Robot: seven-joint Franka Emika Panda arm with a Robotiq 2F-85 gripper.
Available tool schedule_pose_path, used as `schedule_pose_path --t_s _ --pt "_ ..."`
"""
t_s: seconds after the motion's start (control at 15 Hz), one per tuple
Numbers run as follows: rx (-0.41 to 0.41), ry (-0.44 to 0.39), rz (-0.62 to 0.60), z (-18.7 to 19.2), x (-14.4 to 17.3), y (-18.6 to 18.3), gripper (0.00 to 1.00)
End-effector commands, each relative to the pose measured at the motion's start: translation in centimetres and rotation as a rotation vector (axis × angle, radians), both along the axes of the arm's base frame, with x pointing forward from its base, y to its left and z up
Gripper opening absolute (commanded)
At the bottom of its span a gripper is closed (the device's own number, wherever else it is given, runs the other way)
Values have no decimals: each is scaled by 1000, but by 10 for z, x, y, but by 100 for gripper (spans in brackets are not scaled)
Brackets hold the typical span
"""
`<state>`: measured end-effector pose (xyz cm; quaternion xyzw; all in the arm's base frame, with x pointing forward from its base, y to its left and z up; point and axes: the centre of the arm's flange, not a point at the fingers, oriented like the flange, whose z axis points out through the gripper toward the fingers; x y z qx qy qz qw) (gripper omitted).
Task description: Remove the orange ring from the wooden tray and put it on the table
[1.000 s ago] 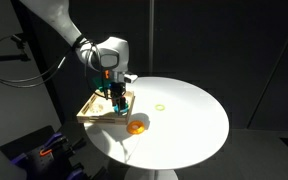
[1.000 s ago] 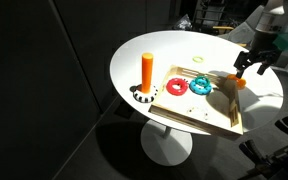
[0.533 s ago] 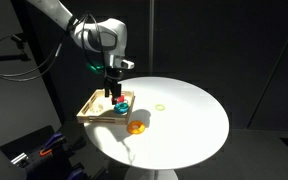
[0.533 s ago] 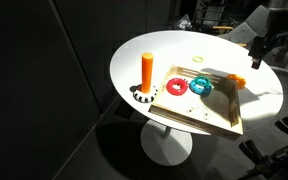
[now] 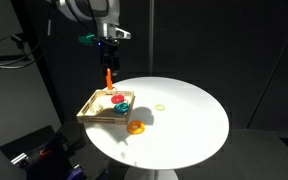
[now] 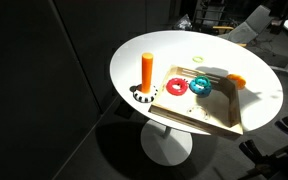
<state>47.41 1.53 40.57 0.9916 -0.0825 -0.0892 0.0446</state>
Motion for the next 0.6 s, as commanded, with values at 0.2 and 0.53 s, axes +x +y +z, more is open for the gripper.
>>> schedule_pose_path --t_s 0.2,0.53 --pt "-4 -147 -1 84 -19 -2 100" --pt "5 -161 -1 80 -18 -1 100"
